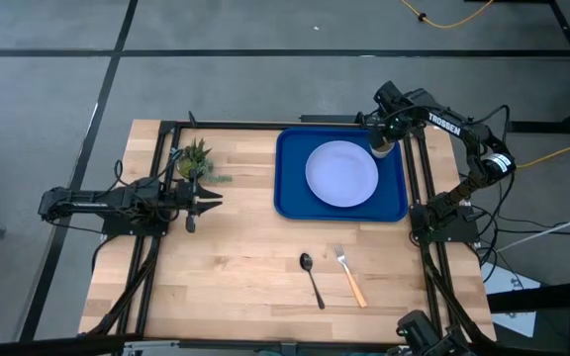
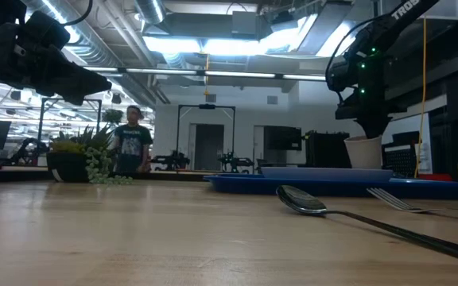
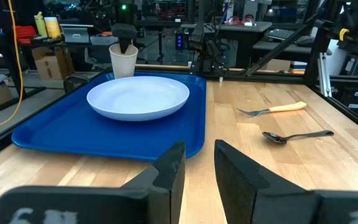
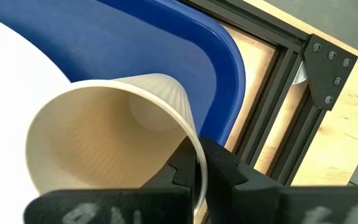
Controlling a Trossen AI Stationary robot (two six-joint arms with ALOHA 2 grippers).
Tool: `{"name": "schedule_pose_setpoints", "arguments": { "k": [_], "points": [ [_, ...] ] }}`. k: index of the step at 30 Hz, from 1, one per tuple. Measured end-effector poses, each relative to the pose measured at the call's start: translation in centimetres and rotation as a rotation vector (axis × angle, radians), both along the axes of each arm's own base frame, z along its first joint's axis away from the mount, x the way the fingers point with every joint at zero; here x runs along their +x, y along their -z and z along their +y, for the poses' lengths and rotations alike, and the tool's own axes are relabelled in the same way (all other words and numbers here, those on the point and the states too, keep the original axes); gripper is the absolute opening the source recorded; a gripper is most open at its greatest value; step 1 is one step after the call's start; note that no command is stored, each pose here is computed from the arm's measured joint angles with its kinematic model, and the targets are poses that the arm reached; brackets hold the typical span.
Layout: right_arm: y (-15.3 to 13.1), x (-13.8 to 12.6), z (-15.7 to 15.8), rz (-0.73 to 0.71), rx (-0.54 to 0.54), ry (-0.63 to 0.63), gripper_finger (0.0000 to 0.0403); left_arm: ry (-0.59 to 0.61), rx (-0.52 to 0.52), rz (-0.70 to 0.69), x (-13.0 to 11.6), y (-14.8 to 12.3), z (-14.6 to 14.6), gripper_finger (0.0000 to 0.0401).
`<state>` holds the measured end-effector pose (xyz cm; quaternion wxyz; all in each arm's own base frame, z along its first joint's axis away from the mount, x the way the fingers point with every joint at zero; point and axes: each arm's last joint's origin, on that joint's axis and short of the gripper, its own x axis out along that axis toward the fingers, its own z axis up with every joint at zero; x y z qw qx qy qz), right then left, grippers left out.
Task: Pick and place plate/cup/fork/spoon on tray
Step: Put the gray cup to the top right of the purple plate on the blue serving tray
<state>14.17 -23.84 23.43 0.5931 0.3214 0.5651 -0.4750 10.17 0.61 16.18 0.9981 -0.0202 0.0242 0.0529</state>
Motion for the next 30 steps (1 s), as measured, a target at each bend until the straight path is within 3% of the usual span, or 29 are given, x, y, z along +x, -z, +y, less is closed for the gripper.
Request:
{"name": "schedule_pose_setpoints", "arguments": {
  "k": [22,30],
  "points": [
    [0.4,0.1,0.1,-0.046,0.026,-0.005,0.0022,0.000,0.000,0.000,0.0,0.0,0.0,0.0079],
    [1.2,-0.2,0.4,-0.026,0.043,-0.010,0.0039,0.000,0.000,0.000,0.0,0.0,0.0,0.0079]
  ]
}}
